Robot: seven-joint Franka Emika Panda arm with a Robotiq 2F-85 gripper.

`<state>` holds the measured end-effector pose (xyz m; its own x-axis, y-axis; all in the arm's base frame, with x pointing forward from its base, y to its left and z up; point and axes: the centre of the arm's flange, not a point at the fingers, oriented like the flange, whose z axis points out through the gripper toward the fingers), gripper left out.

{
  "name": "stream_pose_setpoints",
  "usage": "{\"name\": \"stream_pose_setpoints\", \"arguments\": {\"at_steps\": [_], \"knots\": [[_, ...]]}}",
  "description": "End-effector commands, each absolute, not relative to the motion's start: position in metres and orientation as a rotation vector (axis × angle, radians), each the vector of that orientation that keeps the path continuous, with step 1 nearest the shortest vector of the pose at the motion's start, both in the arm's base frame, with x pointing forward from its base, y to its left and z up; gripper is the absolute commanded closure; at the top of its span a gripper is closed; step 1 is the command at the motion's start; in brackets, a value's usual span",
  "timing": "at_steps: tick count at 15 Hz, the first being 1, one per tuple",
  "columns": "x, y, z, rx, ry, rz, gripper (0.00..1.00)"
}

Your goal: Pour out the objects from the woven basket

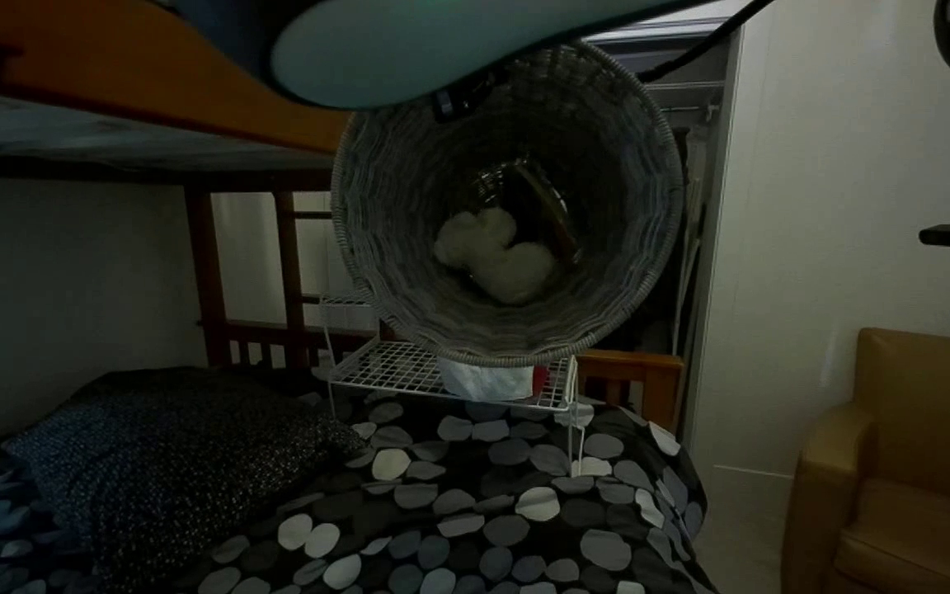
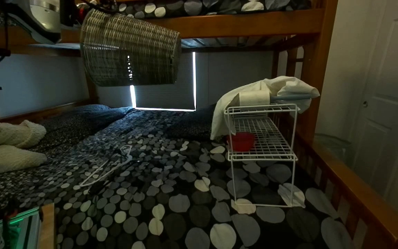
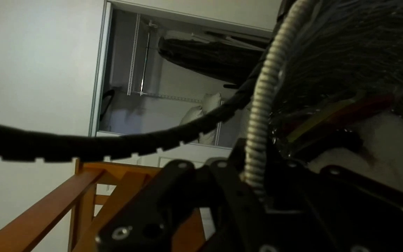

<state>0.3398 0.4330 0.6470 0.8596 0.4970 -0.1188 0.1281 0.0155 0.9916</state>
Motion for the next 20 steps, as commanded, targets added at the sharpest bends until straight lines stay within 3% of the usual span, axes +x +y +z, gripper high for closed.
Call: {"name": "stream_pose_setpoints", "arguments": {"at_steps": [1, 2, 3, 12, 20], "knots": [[0.34, 0.433, 0.647, 1.552, 0.514, 0.304, 0.86], [0.342, 0.433, 0.644, 1.557, 0.52, 0.294, 0.86], [0.342, 0.431, 0.637, 1.471, 0.514, 0.285, 0.97], [0.316, 0.417, 0.626, 1.143, 0.559, 0.059, 0.97], [0.333, 0.445, 0.653, 0.846, 0.585, -0.09, 0.97]]}}
